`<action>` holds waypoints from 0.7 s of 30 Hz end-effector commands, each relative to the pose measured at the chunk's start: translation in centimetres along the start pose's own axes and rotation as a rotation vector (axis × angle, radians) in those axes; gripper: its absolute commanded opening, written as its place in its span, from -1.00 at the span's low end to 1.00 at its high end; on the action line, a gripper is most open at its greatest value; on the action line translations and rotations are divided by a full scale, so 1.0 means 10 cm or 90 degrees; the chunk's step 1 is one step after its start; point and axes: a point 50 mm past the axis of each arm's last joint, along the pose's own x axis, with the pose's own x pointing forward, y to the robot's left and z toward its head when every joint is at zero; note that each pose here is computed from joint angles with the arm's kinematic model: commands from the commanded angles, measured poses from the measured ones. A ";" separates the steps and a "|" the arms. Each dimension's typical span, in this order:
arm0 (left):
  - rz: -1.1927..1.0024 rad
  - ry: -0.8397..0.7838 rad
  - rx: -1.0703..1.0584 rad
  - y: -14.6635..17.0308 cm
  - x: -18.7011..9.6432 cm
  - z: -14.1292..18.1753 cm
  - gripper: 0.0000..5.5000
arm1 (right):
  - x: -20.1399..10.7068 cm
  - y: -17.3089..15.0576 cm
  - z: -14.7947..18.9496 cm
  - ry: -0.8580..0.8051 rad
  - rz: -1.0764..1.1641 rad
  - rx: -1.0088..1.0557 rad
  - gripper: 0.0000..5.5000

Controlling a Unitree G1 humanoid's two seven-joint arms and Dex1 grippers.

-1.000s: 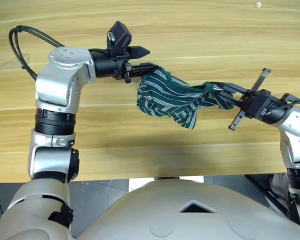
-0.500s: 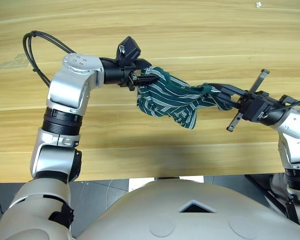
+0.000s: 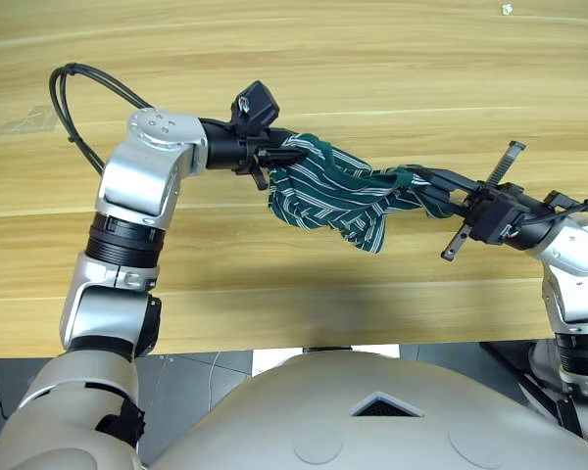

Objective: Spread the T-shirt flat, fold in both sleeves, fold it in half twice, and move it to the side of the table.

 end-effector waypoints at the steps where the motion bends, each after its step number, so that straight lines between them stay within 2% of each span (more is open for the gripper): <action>1: 0.003 -0.004 0.007 0.00 -0.06 0.00 -0.73 | 0.02 -0.01 0.00 -0.003 -0.002 -0.009 -1.00; 6: 0.007 -0.007 0.015 0.00 -0.09 0.01 -0.98 | 0.04 -0.02 -0.02 0.001 -0.001 -0.009 -1.00; 10: 0.004 -0.020 0.040 -0.04 -0.14 0.04 -0.99 | 0.02 -0.06 -0.12 0.021 -0.011 0.004 -1.00; 13: 0.022 -0.065 0.065 -0.06 -0.28 0.16 -0.99 | 0.00 -0.16 -0.26 0.046 -0.030 0.020 -1.00; 17: 0.080 -0.163 0.120 -0.04 -0.61 0.51 -0.99 | 0.02 -0.51 -0.39 0.064 -0.064 0.012 -1.00; 21: 0.145 -0.232 0.184 0.02 -0.99 0.93 -0.99 | 0.12 -1.08 -0.27 0.033 -0.101 -0.027 -1.00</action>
